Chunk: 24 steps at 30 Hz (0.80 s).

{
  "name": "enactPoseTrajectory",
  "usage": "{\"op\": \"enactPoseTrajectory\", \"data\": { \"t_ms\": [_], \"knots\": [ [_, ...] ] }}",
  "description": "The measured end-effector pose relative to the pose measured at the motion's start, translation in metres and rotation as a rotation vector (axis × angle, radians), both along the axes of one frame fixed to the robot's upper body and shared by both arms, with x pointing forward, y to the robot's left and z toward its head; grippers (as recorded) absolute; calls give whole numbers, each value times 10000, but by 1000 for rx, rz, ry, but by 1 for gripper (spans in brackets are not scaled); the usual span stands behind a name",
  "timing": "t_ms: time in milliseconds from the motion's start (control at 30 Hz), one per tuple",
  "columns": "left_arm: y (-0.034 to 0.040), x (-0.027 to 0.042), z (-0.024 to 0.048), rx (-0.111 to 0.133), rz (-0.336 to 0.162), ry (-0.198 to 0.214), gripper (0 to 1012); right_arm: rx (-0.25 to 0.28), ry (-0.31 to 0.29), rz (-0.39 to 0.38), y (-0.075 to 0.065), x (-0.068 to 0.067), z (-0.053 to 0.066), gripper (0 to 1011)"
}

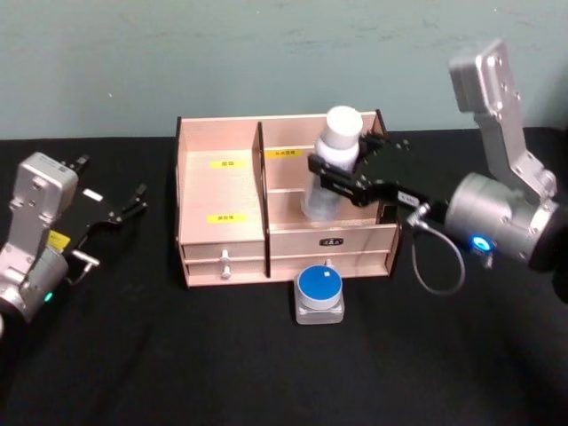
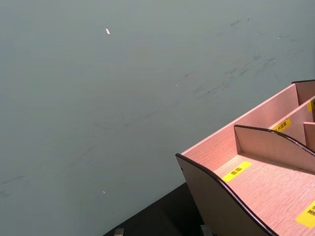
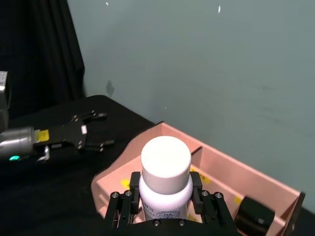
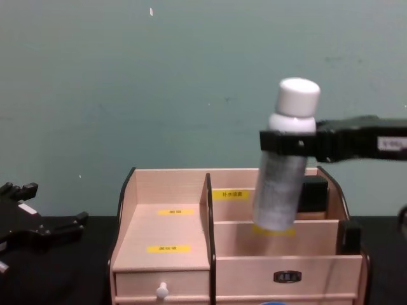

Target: Pick up the facial cleanser and watermelon frost from the table and place them into the tiered storage box.

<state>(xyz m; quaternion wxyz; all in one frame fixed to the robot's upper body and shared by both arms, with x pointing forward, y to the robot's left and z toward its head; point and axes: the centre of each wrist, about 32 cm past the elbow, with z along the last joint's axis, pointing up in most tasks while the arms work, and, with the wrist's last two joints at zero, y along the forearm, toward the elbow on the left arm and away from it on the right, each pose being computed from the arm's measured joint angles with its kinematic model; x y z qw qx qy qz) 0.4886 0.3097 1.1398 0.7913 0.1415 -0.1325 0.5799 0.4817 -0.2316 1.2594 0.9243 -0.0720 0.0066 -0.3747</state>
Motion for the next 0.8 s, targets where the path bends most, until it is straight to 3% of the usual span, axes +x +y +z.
{"op": "enactPoseTrajectory", "data": {
  "t_ms": [300, 800],
  "knots": [
    [0, 0, 0, 0, 0, 0, 1001, -6, -16, -19, 116, 214, 44, 594],
    [0, 0, 0, 0, 0, 0, 1001, -16, -1, -48, 282, 609, -54, 594]
  ]
}}
